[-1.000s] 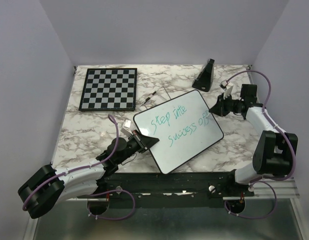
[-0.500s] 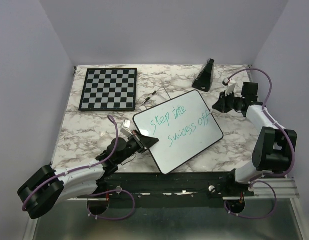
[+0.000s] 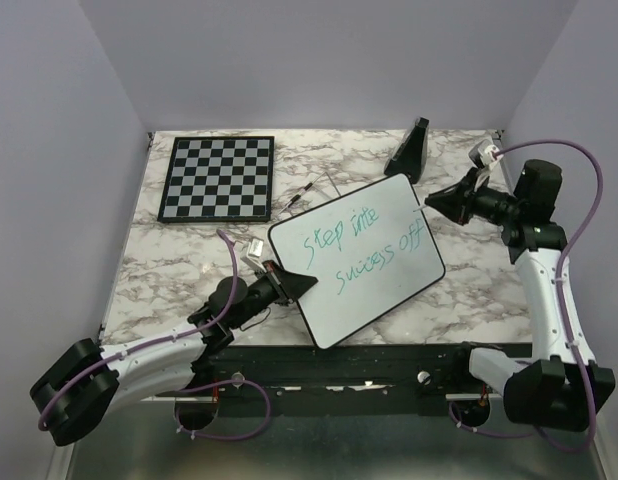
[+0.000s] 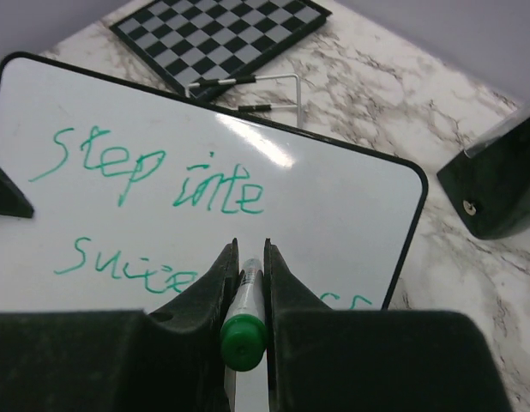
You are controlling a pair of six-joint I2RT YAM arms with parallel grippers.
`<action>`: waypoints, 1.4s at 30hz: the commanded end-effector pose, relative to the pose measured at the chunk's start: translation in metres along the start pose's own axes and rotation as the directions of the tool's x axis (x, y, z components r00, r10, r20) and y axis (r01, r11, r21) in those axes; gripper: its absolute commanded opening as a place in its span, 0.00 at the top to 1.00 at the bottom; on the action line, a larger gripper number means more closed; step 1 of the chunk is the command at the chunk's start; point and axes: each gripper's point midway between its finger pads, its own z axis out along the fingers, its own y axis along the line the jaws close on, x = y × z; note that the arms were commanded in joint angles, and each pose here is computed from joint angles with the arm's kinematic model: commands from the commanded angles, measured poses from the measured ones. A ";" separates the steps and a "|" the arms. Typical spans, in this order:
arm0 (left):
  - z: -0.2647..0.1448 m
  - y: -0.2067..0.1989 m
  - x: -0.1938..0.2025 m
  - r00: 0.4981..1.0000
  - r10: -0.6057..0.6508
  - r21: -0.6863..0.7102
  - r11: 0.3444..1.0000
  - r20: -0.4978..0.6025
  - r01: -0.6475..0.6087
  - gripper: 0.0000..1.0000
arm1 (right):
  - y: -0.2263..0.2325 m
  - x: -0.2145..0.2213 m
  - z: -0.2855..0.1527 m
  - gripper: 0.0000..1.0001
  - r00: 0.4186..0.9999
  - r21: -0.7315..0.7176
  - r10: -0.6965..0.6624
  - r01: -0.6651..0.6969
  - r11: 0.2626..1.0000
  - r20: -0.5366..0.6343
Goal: Write a sentence on the whiteboard
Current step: Put down the whiteboard on the whiteboard stand.
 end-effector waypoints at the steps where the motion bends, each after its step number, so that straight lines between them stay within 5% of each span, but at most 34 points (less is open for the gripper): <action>1: 0.001 -0.046 -0.027 0.975 0.207 0.146 0.965 0.077 -0.216 1.00 | 0.040 -0.007 -0.015 1.00 0.994 -0.087 0.101 -0.098 0.991 0.029; 12: -0.001 -0.093 -0.075 0.875 0.454 0.276 0.831 0.166 -0.483 1.00 | 0.058 -0.023 -0.048 0.99 0.990 -0.058 0.061 -0.055 0.997 0.124; 32: 0.032 -0.135 -0.162 0.874 0.419 0.261 0.840 0.245 -0.476 1.00 | 0.076 -0.020 -0.056 1.00 0.988 -0.129 0.054 -0.035 0.991 0.146; 42: 0.010 -0.132 -0.196 0.820 0.496 0.178 0.813 0.287 -0.554 1.00 | 0.084 -0.021 -0.057 0.99 0.987 -0.168 0.057 -0.032 0.985 0.150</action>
